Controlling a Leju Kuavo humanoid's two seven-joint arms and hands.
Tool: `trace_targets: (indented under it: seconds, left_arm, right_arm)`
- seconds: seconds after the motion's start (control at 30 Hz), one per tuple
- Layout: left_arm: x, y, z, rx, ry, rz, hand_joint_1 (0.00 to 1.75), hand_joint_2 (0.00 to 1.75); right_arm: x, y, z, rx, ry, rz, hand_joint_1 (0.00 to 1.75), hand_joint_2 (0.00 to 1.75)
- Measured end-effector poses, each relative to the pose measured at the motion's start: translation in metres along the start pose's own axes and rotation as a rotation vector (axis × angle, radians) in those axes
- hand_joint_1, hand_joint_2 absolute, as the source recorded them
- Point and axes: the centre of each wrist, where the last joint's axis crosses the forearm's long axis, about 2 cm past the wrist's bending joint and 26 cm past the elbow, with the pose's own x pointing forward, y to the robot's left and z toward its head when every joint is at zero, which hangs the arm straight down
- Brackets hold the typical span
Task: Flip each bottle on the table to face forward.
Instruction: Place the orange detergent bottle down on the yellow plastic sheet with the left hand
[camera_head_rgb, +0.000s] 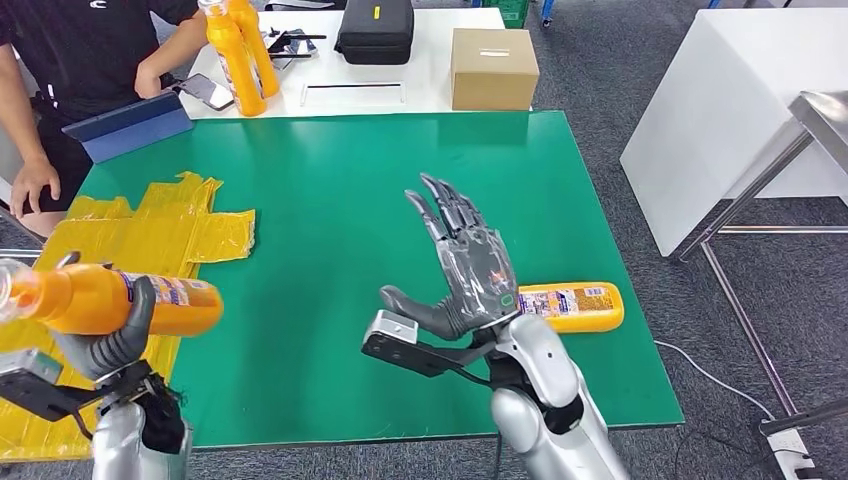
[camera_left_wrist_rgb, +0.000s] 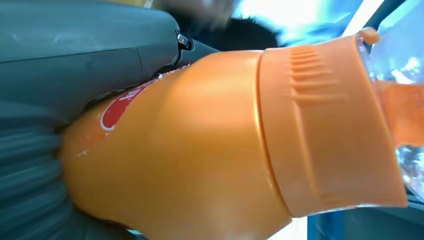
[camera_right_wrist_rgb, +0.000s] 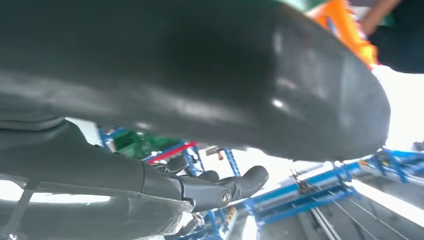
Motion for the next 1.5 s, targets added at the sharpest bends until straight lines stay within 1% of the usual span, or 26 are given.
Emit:
trace_targets:
  seconds: [0.07,0.2,0.3,0.37,0.43,0.5,0.7,0.93,1.0,1.23,1.5]
  left_arm:
    - [-0.002,0.004,-0.012,0.003,-0.037,-0.186,1.75,1.75]
    - [-0.016,0.006,-0.026,-0.021,-0.053,-0.542,1.75,1.75]
    - [-0.031,-0.001,-0.035,-0.045,-0.082,-0.770,1.75,1.75]
    - [-0.040,-0.008,-0.040,-0.088,-0.105,-0.921,1.75,1.75]
    - [-0.047,-0.011,-0.041,-0.136,-0.119,-1.022,1.75,1.75]
    - [-0.051,-0.013,-0.041,-0.165,-0.110,-1.056,1.75,1.75]
    - [-0.061,-0.016,-0.039,-0.215,-0.072,-1.075,1.75,1.75]
    - [-0.065,-0.020,-0.033,-0.390,-0.145,-1.302,1.75,1.75]
    - [-0.066,-0.022,-0.030,-0.417,-0.147,-1.362,1.75,1.75]
    - [-0.069,-0.022,-0.018,-0.362,-0.026,-1.493,1.75,1.75]
    - [-0.078,-0.014,-0.010,-0.439,-0.050,-1.603,1.75,1.75]
  right_arm:
    - [-0.007,0.002,0.012,0.018,0.022,0.015,0.00,0.00]
    - [-0.012,0.005,0.024,0.053,0.043,0.020,0.00,0.00]
    - [-0.014,0.007,0.026,0.066,0.044,0.018,0.00,0.00]
    - [-0.014,0.009,0.027,0.078,0.041,0.017,0.00,0.00]
    - [-0.016,0.012,0.028,0.092,0.041,0.016,0.00,0.00]
    - [-0.017,0.014,0.029,0.102,0.044,0.016,0.00,0.00]
    - [-0.019,0.018,0.030,0.118,0.050,0.013,0.00,0.00]
    - [-0.021,0.023,0.032,0.131,0.047,-0.004,0.00,0.00]
    - [-0.022,0.026,0.033,0.134,0.042,-0.008,0.00,0.00]
    - [-0.031,0.038,0.038,0.162,0.004,-0.040,0.00,0.00]
    - [-0.036,0.045,0.042,0.205,-0.004,-0.040,0.00,0.00]
